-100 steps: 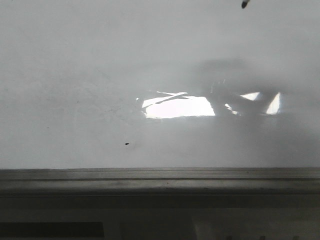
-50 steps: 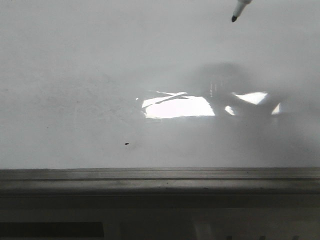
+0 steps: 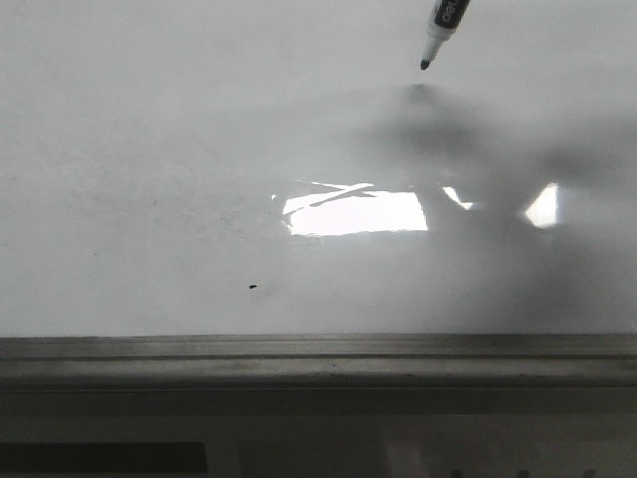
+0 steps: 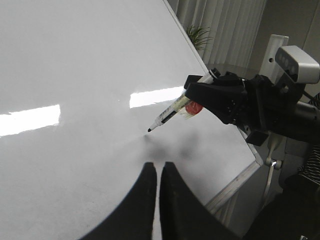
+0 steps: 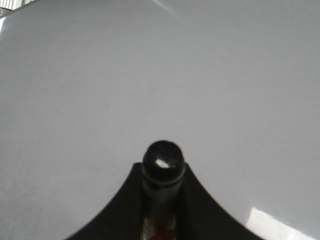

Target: Write number 6 on whiteboard

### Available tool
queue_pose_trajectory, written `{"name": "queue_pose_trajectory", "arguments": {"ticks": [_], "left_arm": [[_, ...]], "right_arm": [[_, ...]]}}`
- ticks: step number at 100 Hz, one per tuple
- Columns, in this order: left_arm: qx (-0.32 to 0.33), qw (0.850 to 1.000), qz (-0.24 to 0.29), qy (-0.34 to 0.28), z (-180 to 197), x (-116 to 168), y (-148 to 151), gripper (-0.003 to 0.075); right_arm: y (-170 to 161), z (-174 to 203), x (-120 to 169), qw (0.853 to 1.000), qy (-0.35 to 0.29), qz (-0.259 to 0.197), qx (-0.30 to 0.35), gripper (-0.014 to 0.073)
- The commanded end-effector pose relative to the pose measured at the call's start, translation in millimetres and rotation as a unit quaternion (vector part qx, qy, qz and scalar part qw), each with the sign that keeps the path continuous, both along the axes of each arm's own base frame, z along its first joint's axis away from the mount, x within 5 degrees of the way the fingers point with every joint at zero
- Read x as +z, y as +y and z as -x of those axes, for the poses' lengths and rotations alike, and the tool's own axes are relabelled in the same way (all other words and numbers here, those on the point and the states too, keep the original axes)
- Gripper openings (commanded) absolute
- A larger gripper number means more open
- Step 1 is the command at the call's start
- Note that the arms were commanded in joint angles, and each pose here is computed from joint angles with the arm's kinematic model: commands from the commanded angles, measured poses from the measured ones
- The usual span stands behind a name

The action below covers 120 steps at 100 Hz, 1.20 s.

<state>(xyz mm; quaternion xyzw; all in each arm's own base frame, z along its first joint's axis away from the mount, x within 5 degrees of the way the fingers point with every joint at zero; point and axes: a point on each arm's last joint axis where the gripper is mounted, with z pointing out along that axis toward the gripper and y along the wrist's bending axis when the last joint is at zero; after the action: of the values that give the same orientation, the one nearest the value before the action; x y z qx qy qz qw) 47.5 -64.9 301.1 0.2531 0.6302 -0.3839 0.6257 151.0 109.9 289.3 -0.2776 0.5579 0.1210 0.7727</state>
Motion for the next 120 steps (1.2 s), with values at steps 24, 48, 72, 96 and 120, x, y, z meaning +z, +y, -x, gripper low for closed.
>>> {"name": "queue_pose_trajectory", "arguments": {"ticks": [24, 48, 72, 96, 120], "left_arm": [[0.01, 1.0, 0.022, 0.0, -1.4, 10.1, 1.5, -0.002], [0.01, 1.0, 0.022, 0.0, -1.4, 10.1, 1.5, -0.002], [0.01, 1.0, 0.022, 0.0, -1.4, 10.1, 1.5, -0.002], [0.01, 1.0, 0.022, 0.0, -1.4, 10.1, 1.5, -0.002], [0.01, 1.0, 0.022, 0.0, -1.4, 10.1, 1.5, -0.002]], "right_arm": [[-7.3, -6.7, 8.4, 0.998, 0.007, -0.032, -0.044, -0.0065], [-6.0, -7.3, 3.1, 0.999, 0.033, -0.016, -0.04, -0.0065], [-0.3, -4.9, -3.9, 0.998, 0.068, 0.002, -0.019, -0.0065], [15.1, 6.4, -15.0, 0.992, 0.117, 0.042, 0.033, -0.0065], [11.8, 12.8, -23.3, 0.981, 0.171, 0.081, 0.04, -0.0064]]}}
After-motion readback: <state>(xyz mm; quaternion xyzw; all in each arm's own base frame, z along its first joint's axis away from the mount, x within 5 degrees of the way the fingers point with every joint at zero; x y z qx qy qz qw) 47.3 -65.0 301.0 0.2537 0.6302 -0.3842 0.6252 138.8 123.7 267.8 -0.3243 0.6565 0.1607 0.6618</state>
